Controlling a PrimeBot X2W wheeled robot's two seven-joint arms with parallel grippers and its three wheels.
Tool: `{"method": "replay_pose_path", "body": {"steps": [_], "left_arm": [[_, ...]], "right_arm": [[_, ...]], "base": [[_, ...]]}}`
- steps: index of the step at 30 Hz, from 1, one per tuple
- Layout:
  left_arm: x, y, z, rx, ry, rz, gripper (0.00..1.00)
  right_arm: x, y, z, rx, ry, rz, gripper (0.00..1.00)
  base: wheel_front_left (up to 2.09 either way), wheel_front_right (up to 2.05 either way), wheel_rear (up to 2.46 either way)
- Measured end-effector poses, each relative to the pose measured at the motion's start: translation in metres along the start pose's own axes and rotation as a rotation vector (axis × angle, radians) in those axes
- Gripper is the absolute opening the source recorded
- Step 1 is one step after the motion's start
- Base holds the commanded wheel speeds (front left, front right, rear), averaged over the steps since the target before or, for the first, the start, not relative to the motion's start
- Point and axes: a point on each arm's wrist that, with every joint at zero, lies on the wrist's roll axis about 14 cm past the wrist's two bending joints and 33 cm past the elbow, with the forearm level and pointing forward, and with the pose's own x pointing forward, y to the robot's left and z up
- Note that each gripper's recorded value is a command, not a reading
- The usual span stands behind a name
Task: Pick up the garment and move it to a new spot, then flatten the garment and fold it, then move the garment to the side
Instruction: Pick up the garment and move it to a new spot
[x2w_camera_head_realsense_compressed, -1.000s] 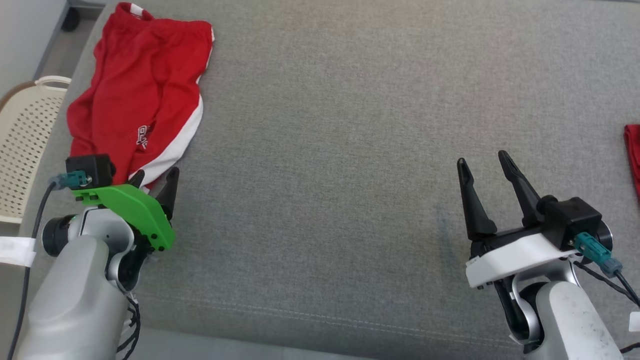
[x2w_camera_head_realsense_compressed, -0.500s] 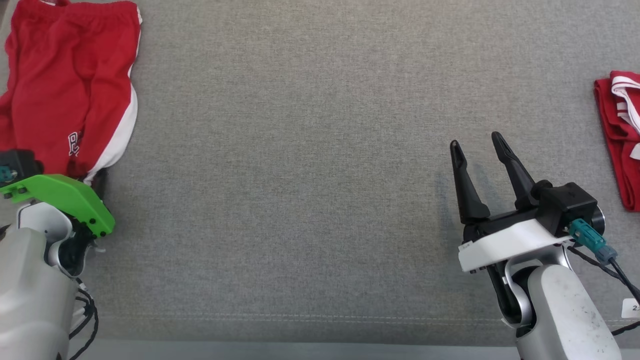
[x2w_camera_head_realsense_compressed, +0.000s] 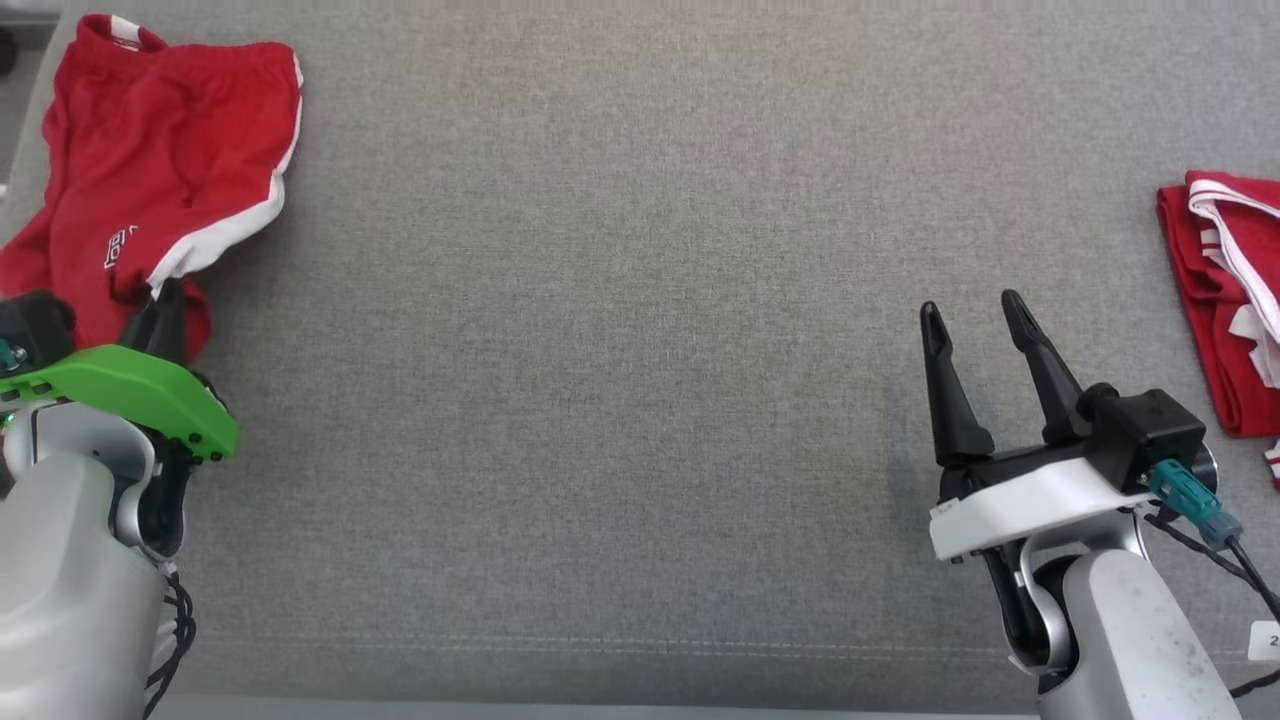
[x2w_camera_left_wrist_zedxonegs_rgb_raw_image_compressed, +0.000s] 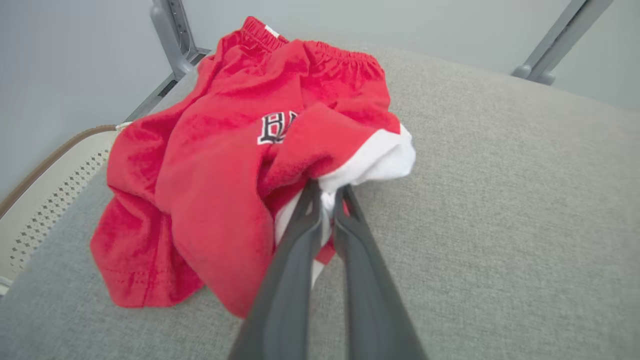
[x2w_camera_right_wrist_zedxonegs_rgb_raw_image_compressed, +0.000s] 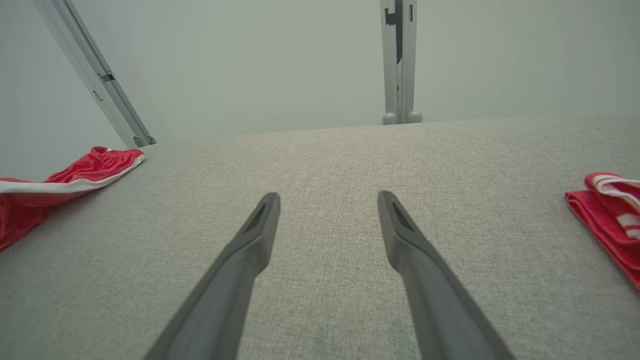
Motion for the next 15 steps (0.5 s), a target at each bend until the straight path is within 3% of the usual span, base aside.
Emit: {"method": "replay_pose_path", "body": {"steps": [15], "left_arm": [[-0.086,-0.069,0.072,0.081,-0.319,-0.142,0.00]], "right_arm": [[-0.032,0.017,0.036,-0.004,-0.067,0.012,1.00]], "base": [[0.00,0.00,0.00]]}}
